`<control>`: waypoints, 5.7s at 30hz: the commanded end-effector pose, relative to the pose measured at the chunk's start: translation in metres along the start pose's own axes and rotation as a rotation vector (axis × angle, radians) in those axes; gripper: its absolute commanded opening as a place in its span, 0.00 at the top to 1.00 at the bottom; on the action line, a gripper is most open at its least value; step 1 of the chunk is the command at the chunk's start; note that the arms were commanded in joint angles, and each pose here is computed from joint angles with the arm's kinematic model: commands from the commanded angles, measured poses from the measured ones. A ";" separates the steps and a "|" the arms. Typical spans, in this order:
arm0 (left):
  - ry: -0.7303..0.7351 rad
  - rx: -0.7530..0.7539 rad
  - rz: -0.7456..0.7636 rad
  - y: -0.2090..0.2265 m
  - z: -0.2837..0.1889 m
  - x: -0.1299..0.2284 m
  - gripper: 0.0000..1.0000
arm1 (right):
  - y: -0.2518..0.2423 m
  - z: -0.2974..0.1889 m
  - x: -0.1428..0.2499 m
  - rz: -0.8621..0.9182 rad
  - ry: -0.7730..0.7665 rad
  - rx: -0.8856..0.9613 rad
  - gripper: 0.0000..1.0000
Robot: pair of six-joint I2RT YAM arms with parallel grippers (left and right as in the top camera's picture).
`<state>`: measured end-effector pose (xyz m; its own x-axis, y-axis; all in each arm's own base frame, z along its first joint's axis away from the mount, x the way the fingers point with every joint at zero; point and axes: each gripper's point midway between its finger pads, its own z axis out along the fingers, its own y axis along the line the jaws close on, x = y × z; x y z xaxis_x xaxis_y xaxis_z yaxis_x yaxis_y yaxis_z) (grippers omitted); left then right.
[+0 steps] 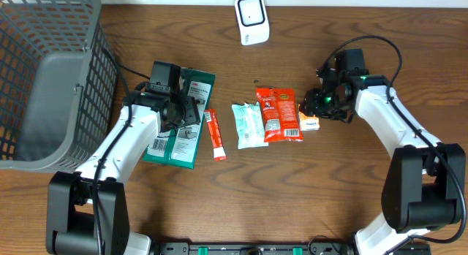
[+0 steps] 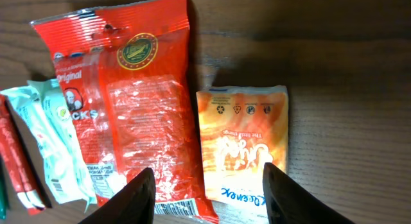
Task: Scan the item barcode
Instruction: 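Grasp the orange packet with the right gripper and lift it, then carry the orange packet up toward the white scanner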
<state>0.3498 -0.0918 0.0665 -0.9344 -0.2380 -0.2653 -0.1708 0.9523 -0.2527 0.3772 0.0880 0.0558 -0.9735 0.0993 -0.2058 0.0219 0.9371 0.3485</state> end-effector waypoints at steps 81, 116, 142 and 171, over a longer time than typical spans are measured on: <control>0.015 -0.004 0.004 0.002 0.004 0.004 0.39 | -0.040 0.042 0.025 -0.038 -0.142 -0.176 0.85; -0.035 -0.115 0.005 0.021 0.003 -0.005 0.39 | -0.005 -0.121 -0.006 -0.069 -0.364 -0.013 0.99; -0.096 -0.345 -0.087 0.083 0.054 0.009 0.90 | 0.027 -0.160 0.008 -0.153 -0.271 0.095 0.99; -0.042 -0.143 0.009 0.015 -0.037 -0.030 0.83 | 0.047 -0.215 -0.016 -0.156 -0.383 0.150 0.99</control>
<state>0.3445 -0.0793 0.0741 -0.9410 -0.2761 -0.1959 -0.2373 0.9507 -0.1998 0.3380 0.0564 0.2447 -0.8455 0.0442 -0.5321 -0.0657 0.9804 0.1858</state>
